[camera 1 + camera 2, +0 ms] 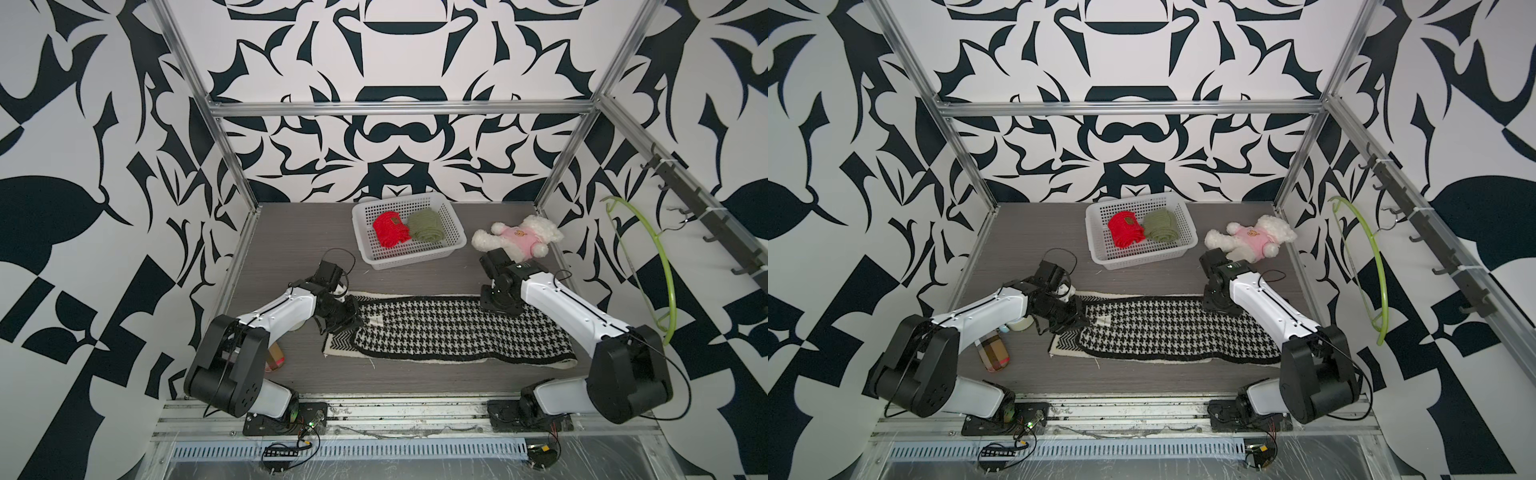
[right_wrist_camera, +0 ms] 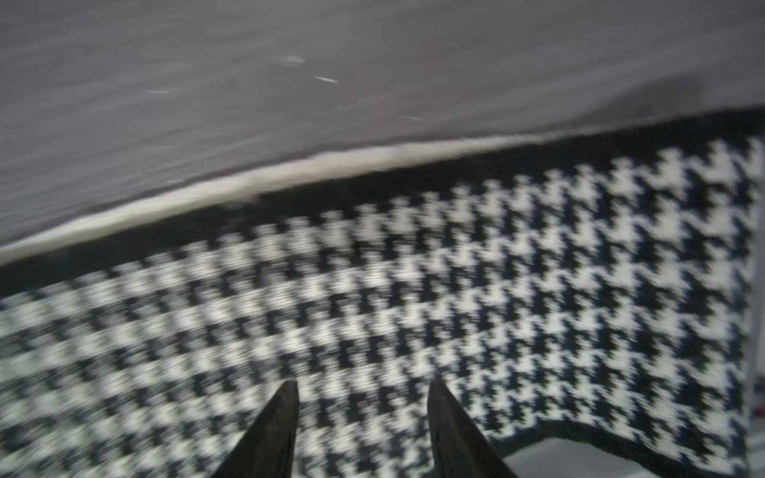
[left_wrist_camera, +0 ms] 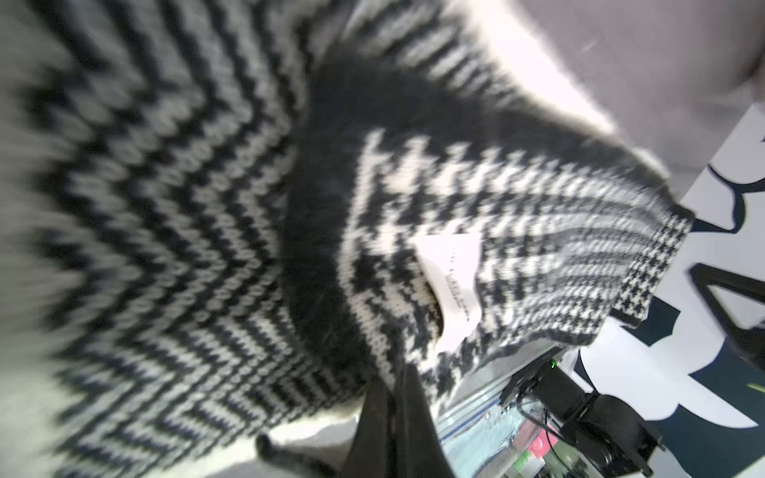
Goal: Roll up the scarf and place it into the basket
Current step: Flatten out the scarf at the center of the board.
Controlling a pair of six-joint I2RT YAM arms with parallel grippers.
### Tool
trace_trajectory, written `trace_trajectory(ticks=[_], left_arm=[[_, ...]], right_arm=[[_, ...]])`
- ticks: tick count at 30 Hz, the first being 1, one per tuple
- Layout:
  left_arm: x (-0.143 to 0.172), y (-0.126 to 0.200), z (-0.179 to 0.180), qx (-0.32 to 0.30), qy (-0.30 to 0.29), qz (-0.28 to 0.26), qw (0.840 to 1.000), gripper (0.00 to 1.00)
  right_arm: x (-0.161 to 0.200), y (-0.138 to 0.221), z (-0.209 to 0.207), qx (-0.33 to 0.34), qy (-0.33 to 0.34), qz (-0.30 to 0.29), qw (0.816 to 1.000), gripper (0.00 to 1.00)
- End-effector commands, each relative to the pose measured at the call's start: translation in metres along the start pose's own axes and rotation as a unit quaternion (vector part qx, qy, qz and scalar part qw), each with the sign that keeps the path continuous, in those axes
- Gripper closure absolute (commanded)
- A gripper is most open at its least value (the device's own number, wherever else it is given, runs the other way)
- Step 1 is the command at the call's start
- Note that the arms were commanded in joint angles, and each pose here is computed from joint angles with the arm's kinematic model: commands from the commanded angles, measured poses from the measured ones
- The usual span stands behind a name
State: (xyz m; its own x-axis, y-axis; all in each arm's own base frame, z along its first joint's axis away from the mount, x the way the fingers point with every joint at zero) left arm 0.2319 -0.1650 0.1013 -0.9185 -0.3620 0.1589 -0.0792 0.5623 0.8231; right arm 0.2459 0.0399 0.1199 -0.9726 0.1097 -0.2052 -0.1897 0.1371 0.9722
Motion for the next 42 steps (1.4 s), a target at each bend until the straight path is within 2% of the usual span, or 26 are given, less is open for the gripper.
trace_trajectory(ticks=[1,5,8,10,13,16,18,24,26,30,33,38,42], left_arm=[[-0.003,0.036,-0.014,-0.008,-0.043,-0.063,0.997,1.0],[0.007,0.053,-0.034,0.024,-0.082,-0.05,0.995,1.0],[0.02,0.076,-0.055,0.043,-0.125,-0.065,0.989,1.0],[0.028,0.095,-0.072,0.058,-0.166,-0.092,0.98,1.0],[0.031,0.137,-0.093,0.082,-0.202,-0.161,0.963,1.0],[0.038,0.164,-0.11,0.109,-0.229,-0.18,0.95,1.0],[0.038,0.17,-0.113,0.111,-0.237,-0.191,0.946,1.0],[0.019,0.159,-0.084,0.028,-0.233,-0.218,0.947,1.0],[0.018,0.164,-0.082,0.033,-0.22,-0.215,0.951,1.0],[0.035,0.214,-0.108,0.092,-0.241,-0.258,0.931,1.0],[0.043,0.244,-0.118,0.094,-0.259,-0.282,0.919,1.0],[0.044,0.245,-0.115,0.083,-0.272,-0.288,0.915,1.0],[0.034,0.223,-0.104,0.059,-0.262,-0.269,0.925,1.0]], right_arm=[[0.003,-0.003,-0.028,0.024,-0.038,-0.007,0.999,0.46],[0.006,-0.009,-0.051,0.047,-0.081,0.002,0.996,0.47],[0.005,0.0,-0.07,0.103,-0.114,-0.016,0.988,0.47],[0.004,0.004,-0.075,0.101,-0.131,-0.023,0.986,0.47],[0.003,0.014,-0.077,0.092,-0.139,-0.041,0.985,0.47],[0.005,0.024,-0.082,0.099,-0.139,-0.056,0.984,0.47],[0.007,0.026,-0.087,0.107,-0.139,-0.054,0.983,0.47],[0.01,0.021,-0.093,0.113,-0.151,-0.044,0.981,0.46],[0.01,0.015,-0.092,0.105,-0.149,-0.029,0.983,0.46],[0.012,0.002,-0.085,0.09,-0.146,-0.007,0.985,0.46],[0.012,0.0,-0.084,0.085,-0.15,-0.008,0.985,0.46],[0.01,0.001,-0.082,0.078,-0.145,-0.01,0.986,0.47],[0.01,-0.005,-0.075,0.056,-0.134,0.003,0.989,0.48]])
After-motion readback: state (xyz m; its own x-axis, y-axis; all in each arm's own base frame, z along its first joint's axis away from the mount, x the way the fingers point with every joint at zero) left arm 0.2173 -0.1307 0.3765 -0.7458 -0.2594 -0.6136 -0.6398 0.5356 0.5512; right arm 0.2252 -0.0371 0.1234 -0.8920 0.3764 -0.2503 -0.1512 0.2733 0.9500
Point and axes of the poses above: each gripper's point midway between its finger pads, its own y axis back along the fingers, its own z axis along the line the jaws close on, x = y × z, the point moved 4 cm from there along y, back along the fingers, and after that the axes turned 10 degrees about y, right-handed, at the moved point
